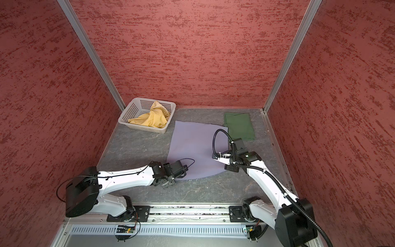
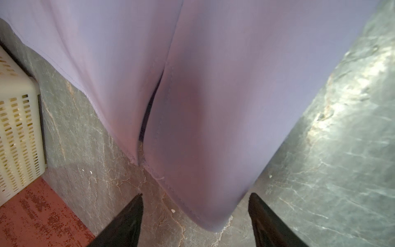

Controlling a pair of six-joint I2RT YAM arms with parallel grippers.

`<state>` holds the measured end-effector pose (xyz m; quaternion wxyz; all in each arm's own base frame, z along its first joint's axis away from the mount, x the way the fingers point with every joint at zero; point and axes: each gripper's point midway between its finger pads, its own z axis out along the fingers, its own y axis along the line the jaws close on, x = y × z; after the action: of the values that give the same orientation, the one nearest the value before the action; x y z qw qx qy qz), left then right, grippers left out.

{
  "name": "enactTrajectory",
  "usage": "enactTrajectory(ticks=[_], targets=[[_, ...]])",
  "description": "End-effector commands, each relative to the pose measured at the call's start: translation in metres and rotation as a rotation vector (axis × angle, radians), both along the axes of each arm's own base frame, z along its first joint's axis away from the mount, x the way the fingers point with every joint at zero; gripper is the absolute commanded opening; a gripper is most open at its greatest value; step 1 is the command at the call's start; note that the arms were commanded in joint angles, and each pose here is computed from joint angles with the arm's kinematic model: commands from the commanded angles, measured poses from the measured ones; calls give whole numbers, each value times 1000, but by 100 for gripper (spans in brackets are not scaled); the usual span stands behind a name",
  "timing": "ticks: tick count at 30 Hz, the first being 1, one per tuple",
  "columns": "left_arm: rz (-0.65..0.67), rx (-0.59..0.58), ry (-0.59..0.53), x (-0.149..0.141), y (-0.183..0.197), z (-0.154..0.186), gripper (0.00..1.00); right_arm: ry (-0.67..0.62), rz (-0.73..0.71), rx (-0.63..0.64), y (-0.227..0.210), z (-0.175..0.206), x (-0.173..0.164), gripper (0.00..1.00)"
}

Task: Fold and stack skirts
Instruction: Fold the skirt at the center of the table.

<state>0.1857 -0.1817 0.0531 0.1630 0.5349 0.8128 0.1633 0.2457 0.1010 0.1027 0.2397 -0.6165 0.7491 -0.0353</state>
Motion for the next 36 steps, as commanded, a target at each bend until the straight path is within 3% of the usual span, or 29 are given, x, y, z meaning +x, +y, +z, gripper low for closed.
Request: enactTrajectory(ticks=[1, 4, 8, 16, 18, 24, 26, 30, 36], targets=[[-15, -7, 23, -6, -3, -6, 77, 18, 37, 13, 6, -3, -5, 59], [-33, -13, 37, -9, -9, -11, 73, 23, 43, 9, 6, -4, -5, 59], [-35, 15, 48, -9, -9, -20, 49, 27, 44, -6, 4, -6, -5, 59], [-26, 61, 69, -9, -4, -35, 49, 27, 51, -10, 4, -3, -6, 59], [-21, 63, 77, -9, -4, -38, 44, 24, 53, -9, 4, -3, -6, 59], [-3, 72, 76, -3, -1, -42, 8, 11, 69, -17, 4, -3, -5, 59], [2, 75, 68, -1, 0, -41, 1, 6, 77, -20, 4, -2, -4, 59], [51, 58, 21, 13, 2, -27, 0, -7, 78, -39, 1, 3, -2, 59], [156, -102, -45, 37, 3, 9, 0, -17, 162, -85, -3, 5, -16, 59]])
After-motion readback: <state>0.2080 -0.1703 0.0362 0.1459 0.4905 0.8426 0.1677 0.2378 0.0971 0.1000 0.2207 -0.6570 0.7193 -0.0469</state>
